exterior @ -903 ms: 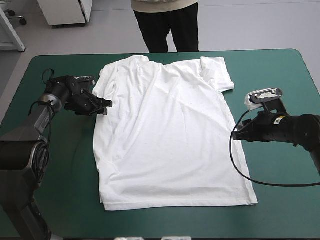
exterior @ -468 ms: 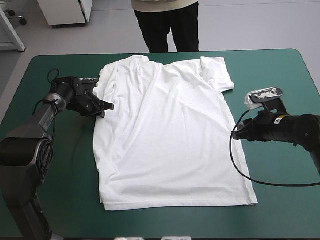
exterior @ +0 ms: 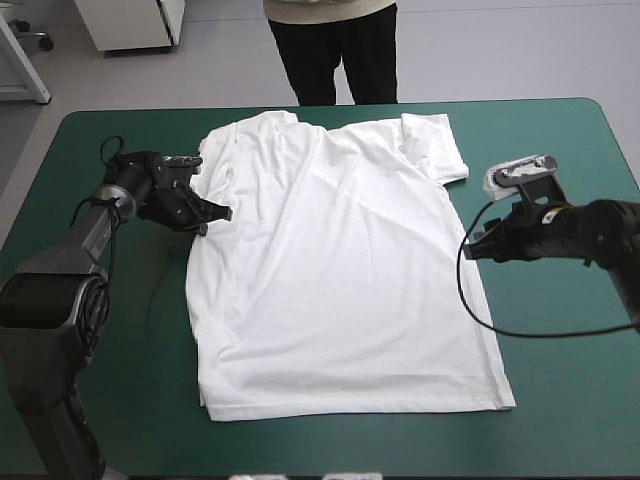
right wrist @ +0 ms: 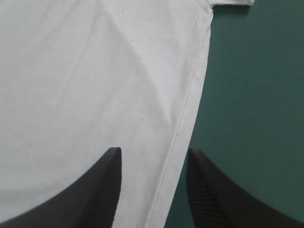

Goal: Fold the cloth

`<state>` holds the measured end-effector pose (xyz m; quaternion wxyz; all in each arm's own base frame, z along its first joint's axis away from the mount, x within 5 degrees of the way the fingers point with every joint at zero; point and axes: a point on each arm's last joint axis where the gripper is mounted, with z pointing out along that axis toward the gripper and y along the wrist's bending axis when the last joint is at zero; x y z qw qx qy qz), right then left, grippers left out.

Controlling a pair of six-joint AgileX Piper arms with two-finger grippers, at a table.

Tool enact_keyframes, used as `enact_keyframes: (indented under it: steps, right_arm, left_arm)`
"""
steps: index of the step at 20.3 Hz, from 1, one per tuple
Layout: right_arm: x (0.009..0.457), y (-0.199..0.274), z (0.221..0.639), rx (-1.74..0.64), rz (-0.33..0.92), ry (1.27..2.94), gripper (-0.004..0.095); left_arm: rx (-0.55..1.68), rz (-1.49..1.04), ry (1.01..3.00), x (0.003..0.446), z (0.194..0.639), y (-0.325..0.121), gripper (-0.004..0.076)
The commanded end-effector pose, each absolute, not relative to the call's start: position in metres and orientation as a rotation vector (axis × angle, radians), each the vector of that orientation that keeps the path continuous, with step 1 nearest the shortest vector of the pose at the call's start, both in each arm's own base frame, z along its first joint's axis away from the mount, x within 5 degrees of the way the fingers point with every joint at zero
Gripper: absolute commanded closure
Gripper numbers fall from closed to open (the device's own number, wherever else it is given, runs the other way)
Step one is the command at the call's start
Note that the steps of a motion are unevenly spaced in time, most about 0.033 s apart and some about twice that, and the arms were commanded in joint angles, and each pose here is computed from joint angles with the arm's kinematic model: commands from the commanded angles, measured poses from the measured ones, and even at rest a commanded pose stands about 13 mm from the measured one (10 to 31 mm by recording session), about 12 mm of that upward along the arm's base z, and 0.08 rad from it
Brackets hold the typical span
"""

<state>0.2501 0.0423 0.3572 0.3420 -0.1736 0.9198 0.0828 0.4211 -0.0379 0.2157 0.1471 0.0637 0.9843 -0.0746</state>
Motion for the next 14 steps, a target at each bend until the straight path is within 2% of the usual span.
enact_keyframes:
  steps: [1,4,7,10,14]
  right_arm:
    - [0.283,0.042,0.376,-0.441,0.179,2.320,0.0446]
    - [0.327,0.046,0.369,-0.442,0.191,2.388,0.0409]
    - [0.379,0.046,0.350,-0.421,0.149,2.452,0.0379]
    - [0.407,0.052,0.331,-0.439,0.144,2.490,0.0379]
    - [0.436,0.072,0.288,-0.516,0.040,2.568,0.0380]
  left_arm:
    - [0.181,-0.272,2.795,0.420,0.239,-0.047,0.0733]
    - [0.201,-0.270,2.793,0.420,0.241,-0.047,0.0733]
    - [0.211,-0.270,2.797,0.420,0.240,-0.047,0.0733]
    - [0.207,-0.266,2.781,0.421,0.241,-0.047,0.0733]
    - [0.211,-0.263,2.772,0.422,0.241,-0.047,0.0733]
